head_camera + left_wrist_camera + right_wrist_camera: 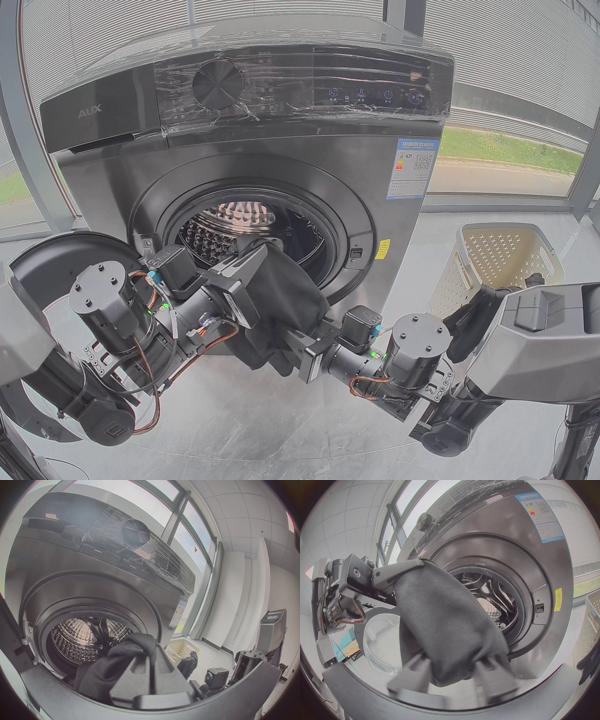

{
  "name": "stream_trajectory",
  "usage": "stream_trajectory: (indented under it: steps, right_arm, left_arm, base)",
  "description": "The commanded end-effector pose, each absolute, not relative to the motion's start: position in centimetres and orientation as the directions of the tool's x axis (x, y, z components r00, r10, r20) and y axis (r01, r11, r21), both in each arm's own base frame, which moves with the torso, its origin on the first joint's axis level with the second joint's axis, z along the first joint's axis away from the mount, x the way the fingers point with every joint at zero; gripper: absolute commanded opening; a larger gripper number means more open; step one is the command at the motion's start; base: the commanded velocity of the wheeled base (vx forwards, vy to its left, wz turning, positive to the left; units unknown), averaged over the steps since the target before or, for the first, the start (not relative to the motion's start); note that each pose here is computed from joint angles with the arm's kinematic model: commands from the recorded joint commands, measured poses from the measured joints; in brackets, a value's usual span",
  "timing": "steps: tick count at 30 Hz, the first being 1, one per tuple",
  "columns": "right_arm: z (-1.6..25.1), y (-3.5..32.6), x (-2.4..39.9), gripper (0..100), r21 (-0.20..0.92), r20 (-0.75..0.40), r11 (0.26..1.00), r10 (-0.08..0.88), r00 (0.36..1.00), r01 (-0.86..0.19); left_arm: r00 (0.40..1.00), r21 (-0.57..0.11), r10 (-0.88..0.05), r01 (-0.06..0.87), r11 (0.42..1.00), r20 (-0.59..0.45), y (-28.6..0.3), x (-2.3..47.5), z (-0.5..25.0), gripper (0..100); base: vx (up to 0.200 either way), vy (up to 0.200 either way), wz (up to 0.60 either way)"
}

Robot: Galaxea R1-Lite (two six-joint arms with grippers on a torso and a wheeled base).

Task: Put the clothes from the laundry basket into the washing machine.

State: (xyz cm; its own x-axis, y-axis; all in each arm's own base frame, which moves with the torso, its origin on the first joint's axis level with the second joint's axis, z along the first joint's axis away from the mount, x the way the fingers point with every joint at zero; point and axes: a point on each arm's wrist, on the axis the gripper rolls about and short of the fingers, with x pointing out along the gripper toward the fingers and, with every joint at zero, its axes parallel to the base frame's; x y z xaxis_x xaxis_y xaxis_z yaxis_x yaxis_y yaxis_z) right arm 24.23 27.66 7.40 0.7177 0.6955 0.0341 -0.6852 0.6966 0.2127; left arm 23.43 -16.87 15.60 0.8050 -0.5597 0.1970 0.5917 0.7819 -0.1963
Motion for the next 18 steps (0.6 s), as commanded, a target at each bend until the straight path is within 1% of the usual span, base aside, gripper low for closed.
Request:
stream_trajectory:
  steps: [1, 6, 7, 11, 12, 14, 17, 18]
  right_arm:
    - [7.3, 27.9, 24.0, 0, 0.213, 0.032, 0.691, 0.701, 0.712, -0.690]
    - [8.0, 27.7, 23.5, 0, 0.214, 0.044, 0.685, 0.705, 0.708, -0.696]
    - [8.5, 27.4, 23.2, 0, 0.214, 0.052, 0.684, 0.705, 0.707, -0.697]
    - [9.4, 26.8, 22.8, 0, 0.215, 0.064, 0.682, 0.704, 0.707, -0.699]
    - [10.3, 26.5, 22.5, 0, 0.215, 0.084, 0.679, 0.703, 0.706, -0.702]
    - [11.1, 26.3, 22.3, 0, 0.217, 0.108, 0.675, 0.702, 0.704, -0.705]
    - [11.7, 26.1, 22.3, 0, 0.218, 0.128, 0.674, 0.698, 0.705, -0.706]
    - [11.7, 26.0, 22.4, 0, 0.218, 0.128, 0.675, 0.696, 0.706, -0.705]
  left_arm:
    - [0.808, -0.196, -0.558, 0.588, 0.785, 0.189, -16.8, 23.5, 15.4, 0]
    - [0.816, -0.204, -0.552, 0.578, 0.790, 0.174, -16.6, 23.8, 15.0, 0]
    - [0.823, -0.206, -0.544, 0.567, 0.797, 0.160, -16.4, 24.0, 14.6, 0]
    - [0.837, -0.204, -0.528, 0.547, 0.812, 0.142, -16.0, 24.5, 14.1, 0]
    - [0.844, -0.204, -0.522, 0.537, 0.819, 0.127, -15.7, 24.8, 13.7, 0]
    - [0.844, -0.203, -0.525, 0.536, 0.820, 0.107, -15.7, 24.6, 13.3, 0]
    - [0.840, -0.201, -0.536, 0.541, 0.817, 0.086, -15.5, 24.1, 12.9, 0]
    - [0.839, -0.201, -0.537, 0.542, 0.816, 0.084, -15.6, 24.1, 12.8, 100]
  base:
    - [0.000, 0.000, 0.00]
    - [0.000, 0.000, 0.00]
    - [0.000, 0.000, 0.00]
    - [0.000, 0.000, 0.00]
    - [0.000, 0.000, 0.00]
    - [0.000, 0.000, 0.00]
    - [0.000, 0.000, 0.00]
    - [0.000, 0.000, 0.00]
